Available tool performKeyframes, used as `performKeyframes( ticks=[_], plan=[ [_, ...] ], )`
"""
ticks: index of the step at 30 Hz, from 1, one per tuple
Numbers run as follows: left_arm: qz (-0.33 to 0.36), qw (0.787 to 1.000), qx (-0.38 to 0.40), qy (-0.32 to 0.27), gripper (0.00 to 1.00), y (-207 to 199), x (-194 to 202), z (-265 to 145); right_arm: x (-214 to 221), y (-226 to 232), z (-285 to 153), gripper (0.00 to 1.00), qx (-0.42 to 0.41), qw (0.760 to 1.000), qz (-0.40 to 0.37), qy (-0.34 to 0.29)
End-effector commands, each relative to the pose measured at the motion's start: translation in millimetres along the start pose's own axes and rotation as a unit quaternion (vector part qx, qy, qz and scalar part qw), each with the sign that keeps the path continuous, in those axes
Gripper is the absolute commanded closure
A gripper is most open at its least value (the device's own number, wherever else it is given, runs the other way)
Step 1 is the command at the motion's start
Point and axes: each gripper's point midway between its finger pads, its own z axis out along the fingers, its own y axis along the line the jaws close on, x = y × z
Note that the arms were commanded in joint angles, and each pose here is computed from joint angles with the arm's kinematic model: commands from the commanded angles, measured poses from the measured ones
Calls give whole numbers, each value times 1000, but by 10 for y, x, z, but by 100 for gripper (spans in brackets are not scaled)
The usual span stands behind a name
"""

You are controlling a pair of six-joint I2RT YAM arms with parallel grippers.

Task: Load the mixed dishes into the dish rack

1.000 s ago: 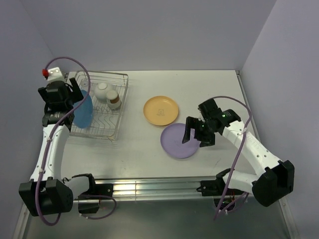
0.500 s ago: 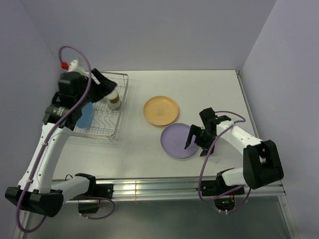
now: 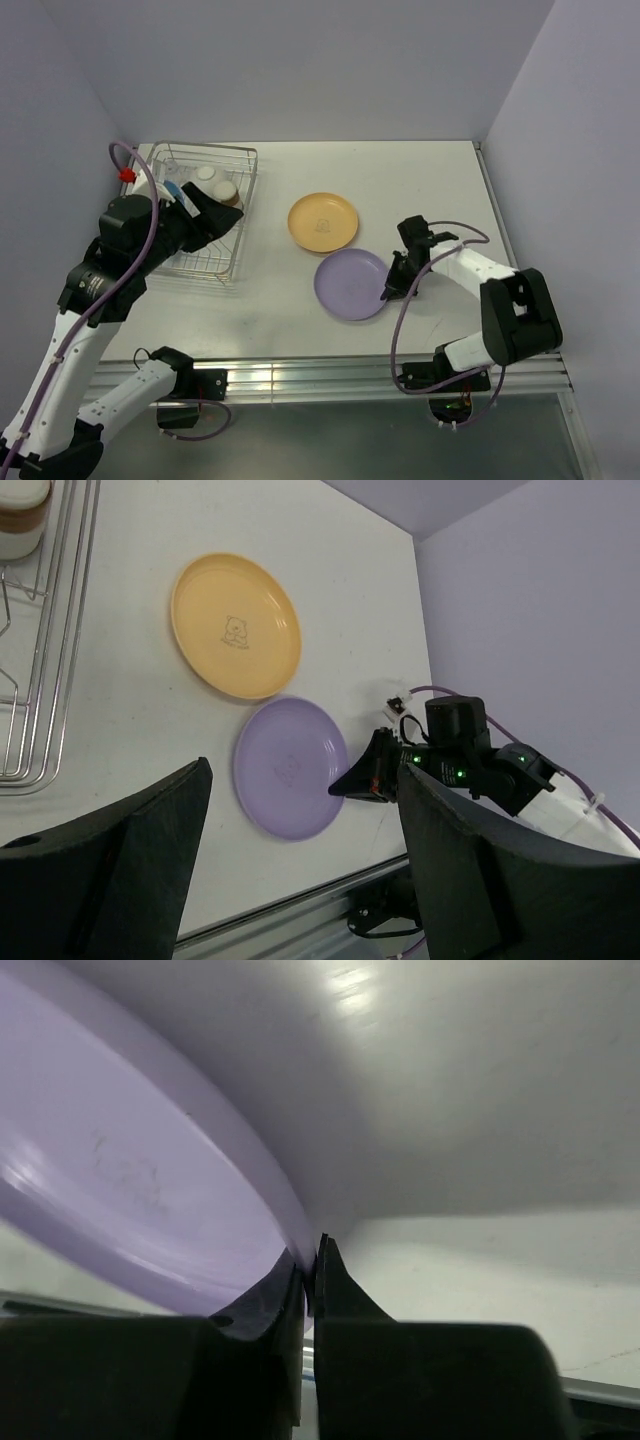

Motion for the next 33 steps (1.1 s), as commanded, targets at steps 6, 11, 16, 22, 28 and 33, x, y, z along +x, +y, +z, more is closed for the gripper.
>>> performKeyframes(
  ticks=[6,11,16,22,28,33],
  plan=[
    [33,992,102,59,17,-331,194,52,42,-34,-625,100,-30,993,-43,-103],
    [33,982,132,130,16,-381,440,236,82,316,-1288,100,-114,979,-98,-138],
    [47,972,150,175,16,-418,637,316,175,704,-1792,100,-191,963,-147,-120],
    [69,954,185,224,16,-616,909,361,265,1011,-2081,100,-250,949,-165,-94],
    [91,940,213,249,15,-861,1150,403,315,1180,-2203,100,-277,942,-175,-73],
    [102,941,183,267,16,-788,1336,521,368,1299,-2380,100,-305,933,-181,-69]
  ],
)
